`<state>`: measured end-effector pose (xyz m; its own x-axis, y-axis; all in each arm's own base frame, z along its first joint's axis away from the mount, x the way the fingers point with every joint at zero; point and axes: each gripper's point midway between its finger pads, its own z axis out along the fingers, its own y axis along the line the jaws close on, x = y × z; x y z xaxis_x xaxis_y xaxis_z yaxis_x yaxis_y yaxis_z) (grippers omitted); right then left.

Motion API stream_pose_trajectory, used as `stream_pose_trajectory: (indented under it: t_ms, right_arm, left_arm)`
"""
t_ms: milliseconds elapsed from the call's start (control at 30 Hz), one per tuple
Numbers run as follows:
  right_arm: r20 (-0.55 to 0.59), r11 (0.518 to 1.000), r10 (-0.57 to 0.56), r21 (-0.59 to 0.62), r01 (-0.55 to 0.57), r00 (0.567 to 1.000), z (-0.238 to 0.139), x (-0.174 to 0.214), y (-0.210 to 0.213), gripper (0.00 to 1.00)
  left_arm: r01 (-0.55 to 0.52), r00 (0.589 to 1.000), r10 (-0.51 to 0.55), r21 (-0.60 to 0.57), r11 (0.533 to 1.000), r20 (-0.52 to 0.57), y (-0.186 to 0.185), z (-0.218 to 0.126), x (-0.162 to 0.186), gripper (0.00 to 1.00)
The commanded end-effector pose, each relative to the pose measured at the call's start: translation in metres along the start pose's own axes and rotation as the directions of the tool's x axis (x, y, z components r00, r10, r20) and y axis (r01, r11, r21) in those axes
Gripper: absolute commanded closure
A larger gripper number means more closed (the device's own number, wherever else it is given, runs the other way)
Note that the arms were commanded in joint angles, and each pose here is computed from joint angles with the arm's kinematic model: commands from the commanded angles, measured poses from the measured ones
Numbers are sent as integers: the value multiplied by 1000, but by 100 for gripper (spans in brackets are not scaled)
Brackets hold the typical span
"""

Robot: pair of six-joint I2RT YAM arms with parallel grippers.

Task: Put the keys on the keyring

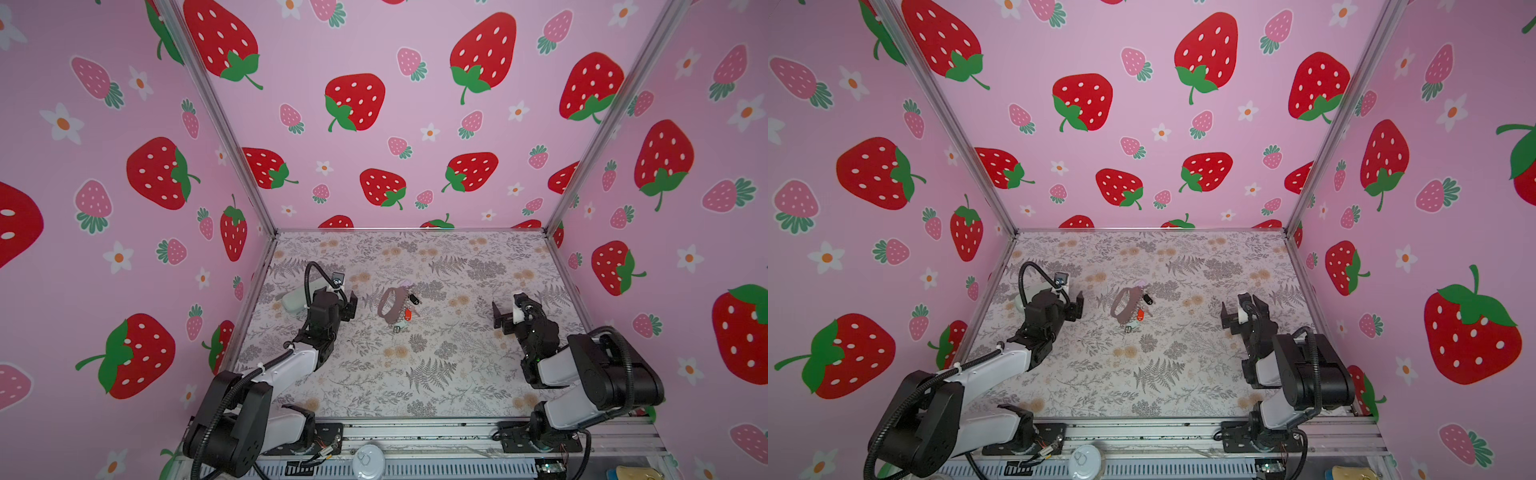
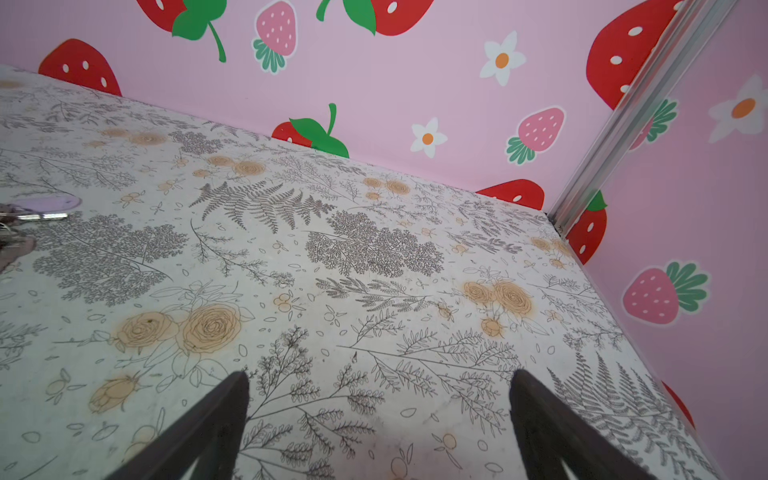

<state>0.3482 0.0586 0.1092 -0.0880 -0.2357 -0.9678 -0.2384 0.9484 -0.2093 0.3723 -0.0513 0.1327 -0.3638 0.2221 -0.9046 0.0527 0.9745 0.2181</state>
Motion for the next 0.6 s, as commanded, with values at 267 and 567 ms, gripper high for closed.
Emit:
stream_pose_trajectory:
  t_ms: [267, 567]
  right_arm:
    - [3, 996, 45, 73, -45, 999, 21, -13, -19, 1]
    - [3, 996, 45, 71, -45, 999, 22, -13, -19, 1]
  left_arm:
    - [186, 979, -182, -48, 981, 89, 46, 9, 22, 14]
    - [172, 983, -173, 18, 985, 60, 33, 29, 38, 14]
